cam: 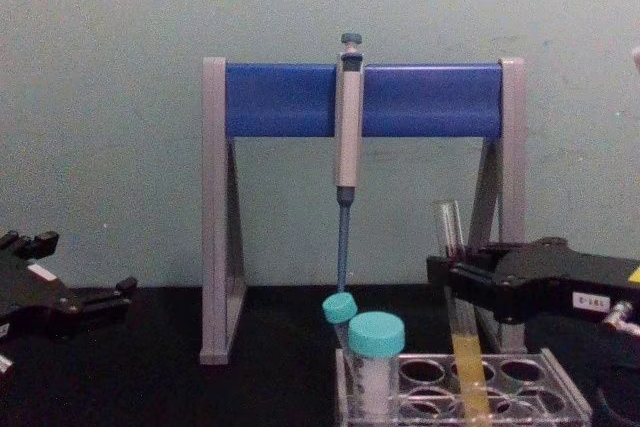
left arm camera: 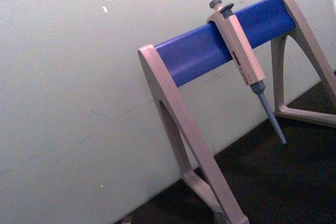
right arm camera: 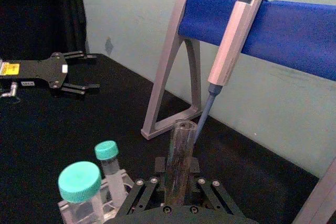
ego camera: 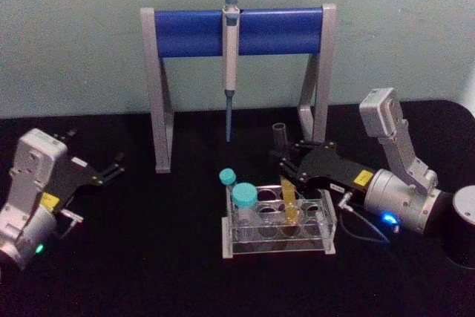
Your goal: Pick up the test tube from the test tube rack, shake it, then place it back into the test tube rack.
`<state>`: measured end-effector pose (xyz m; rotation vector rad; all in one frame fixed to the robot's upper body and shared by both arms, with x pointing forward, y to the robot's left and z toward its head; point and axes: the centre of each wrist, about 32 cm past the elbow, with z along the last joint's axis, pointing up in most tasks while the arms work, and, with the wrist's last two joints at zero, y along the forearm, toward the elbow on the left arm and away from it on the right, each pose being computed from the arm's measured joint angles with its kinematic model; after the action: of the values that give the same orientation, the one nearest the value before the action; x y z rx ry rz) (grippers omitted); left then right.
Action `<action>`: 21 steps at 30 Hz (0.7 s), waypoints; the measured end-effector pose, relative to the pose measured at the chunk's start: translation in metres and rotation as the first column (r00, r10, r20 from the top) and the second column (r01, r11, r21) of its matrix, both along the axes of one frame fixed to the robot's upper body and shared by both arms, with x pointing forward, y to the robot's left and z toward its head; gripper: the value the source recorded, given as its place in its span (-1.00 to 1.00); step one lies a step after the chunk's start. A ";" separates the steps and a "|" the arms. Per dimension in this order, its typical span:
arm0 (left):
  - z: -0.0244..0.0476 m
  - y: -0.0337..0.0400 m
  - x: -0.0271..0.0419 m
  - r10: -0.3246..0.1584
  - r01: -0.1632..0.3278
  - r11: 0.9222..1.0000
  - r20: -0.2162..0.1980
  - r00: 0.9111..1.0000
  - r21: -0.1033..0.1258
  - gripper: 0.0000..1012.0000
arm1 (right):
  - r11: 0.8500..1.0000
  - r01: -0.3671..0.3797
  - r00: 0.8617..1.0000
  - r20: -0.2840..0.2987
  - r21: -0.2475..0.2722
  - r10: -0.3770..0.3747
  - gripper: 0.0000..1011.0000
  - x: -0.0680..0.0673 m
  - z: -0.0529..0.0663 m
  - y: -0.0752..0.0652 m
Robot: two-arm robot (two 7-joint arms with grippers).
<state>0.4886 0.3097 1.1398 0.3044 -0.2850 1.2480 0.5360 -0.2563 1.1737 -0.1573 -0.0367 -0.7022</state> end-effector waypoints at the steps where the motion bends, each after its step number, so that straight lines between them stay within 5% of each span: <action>1: 0.0000 0.0000 0.0000 0.000 0.000 1.000 0.000 1.000 0.000 0.98 | 1.000 0.000 1.000 0.000 0.001 0.000 -0.51 0.000 0.000 0.000; 21: 0.0000 0.0000 0.0000 0.000 0.000 1.000 0.000 1.000 0.000 0.98 | 1.000 0.000 1.000 0.000 0.000 0.000 -0.54 0.000 0.000 0.000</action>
<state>0.4886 0.3097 1.1398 0.3044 -0.2851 1.2479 0.5360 -0.2563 1.1736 -0.1572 -0.0364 -0.7023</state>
